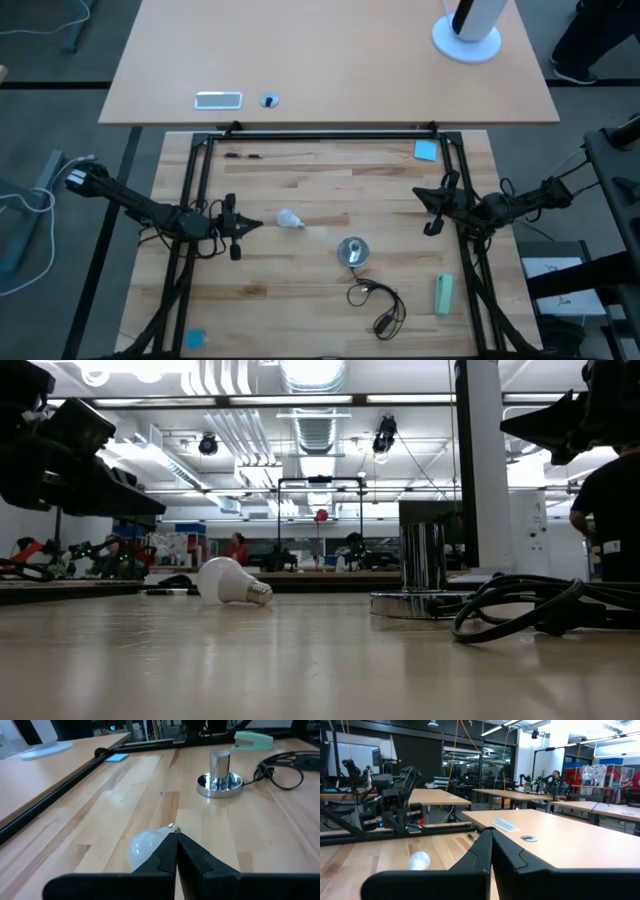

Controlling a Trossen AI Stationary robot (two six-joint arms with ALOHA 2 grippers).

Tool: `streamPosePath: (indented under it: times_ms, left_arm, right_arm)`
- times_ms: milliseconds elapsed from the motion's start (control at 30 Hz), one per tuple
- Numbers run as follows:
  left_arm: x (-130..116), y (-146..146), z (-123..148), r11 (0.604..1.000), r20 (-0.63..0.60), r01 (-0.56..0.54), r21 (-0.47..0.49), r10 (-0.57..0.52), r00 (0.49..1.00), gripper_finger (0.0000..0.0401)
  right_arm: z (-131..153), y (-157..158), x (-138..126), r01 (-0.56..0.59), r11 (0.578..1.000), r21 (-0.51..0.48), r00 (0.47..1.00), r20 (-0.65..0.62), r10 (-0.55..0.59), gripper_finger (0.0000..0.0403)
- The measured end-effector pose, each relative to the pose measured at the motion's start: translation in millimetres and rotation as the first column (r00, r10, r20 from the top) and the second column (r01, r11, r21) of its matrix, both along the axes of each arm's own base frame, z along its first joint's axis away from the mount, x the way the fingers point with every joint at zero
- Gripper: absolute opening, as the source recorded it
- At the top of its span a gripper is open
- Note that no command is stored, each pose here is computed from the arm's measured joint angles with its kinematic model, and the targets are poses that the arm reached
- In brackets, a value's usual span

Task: Screw lightbulb
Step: Return to Home Position

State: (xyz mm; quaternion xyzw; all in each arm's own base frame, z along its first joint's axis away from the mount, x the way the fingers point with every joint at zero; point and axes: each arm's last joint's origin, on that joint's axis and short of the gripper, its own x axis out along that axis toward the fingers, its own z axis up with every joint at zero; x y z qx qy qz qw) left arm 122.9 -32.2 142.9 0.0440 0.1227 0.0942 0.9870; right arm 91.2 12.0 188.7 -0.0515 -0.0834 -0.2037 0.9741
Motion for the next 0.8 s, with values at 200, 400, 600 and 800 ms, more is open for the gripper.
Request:
streamPosePath:
  times_ms: [200,400,600,800]
  left_arm:
    - [1,-1,-4,1.000,-0.034,0.000,0.014,0.000,0.999,0.0000]
    - [2,-1,-8,1.000,-0.066,0.001,0.026,0.001,0.998,0.0000]
    - [3,-1,-11,0.999,-0.096,0.002,0.038,0.002,0.995,0.0000]
    - [4,-2,-14,0.999,-0.122,0.003,0.049,0.003,0.992,0.0000]
  right_arm:
    - [0,0,0,0.000,1.000,0.000,1.000,-0.001,0.000,0.0000]
    - [0,0,0,0.000,1.000,0.000,1.000,0.001,0.000,0.0000]
    - [0,0,0,0.000,1.000,0.000,1.000,-0.001,0.000,0.0000]
    - [0,0,0,0.000,1.000,-0.001,1.000,-0.001,0.000,0.0000]
